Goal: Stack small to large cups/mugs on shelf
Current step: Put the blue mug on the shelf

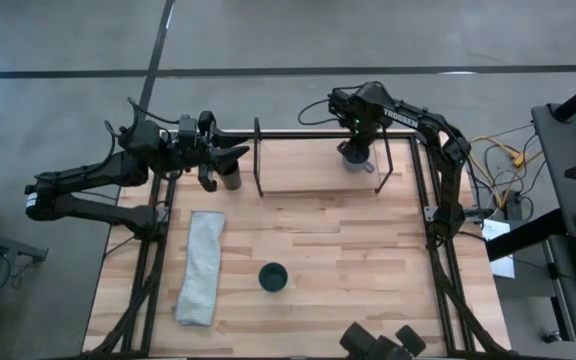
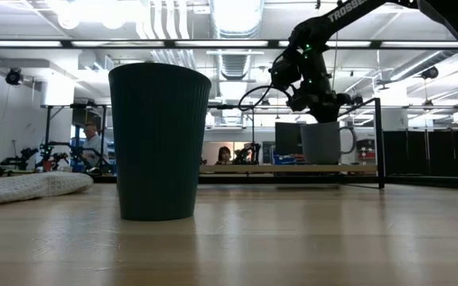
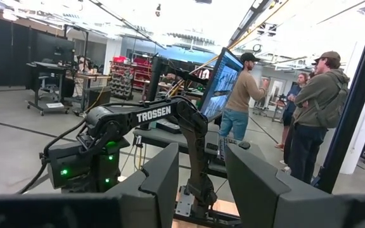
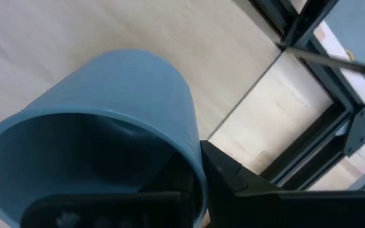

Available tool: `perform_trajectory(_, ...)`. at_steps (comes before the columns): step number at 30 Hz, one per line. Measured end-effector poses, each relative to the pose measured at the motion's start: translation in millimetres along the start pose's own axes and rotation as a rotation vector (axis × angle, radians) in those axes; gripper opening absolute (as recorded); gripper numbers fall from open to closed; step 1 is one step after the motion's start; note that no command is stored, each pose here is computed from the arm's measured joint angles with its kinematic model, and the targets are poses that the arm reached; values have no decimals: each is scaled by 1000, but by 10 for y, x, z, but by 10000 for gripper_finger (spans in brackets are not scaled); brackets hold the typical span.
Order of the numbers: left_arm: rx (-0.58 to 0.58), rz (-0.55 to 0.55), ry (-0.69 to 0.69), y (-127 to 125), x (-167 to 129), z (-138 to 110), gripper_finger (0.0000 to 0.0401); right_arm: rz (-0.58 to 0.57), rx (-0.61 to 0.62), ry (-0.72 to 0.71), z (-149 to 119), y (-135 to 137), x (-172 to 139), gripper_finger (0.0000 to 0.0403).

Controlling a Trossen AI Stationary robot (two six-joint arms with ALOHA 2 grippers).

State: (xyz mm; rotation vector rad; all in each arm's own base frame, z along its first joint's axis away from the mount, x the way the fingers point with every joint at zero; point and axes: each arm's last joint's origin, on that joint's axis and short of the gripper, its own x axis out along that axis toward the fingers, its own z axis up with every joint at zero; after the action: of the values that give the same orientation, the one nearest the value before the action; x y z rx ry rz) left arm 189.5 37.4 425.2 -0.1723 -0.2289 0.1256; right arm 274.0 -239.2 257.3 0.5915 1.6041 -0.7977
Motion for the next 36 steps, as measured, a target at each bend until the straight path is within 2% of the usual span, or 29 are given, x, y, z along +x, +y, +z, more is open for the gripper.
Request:
perform_trajectory(14,-1,-4,1,-2,0,0,116,25,26,-137,133,22,-11,13)
perform_trajectory(24,-1,-4,1,-2,0,0,116,10,-33,-41,29,53,-9,13)
perform_trajectory(36,-1,-3,1,-1,0,0,116,9,-97,-30,-2,133,-20,13)
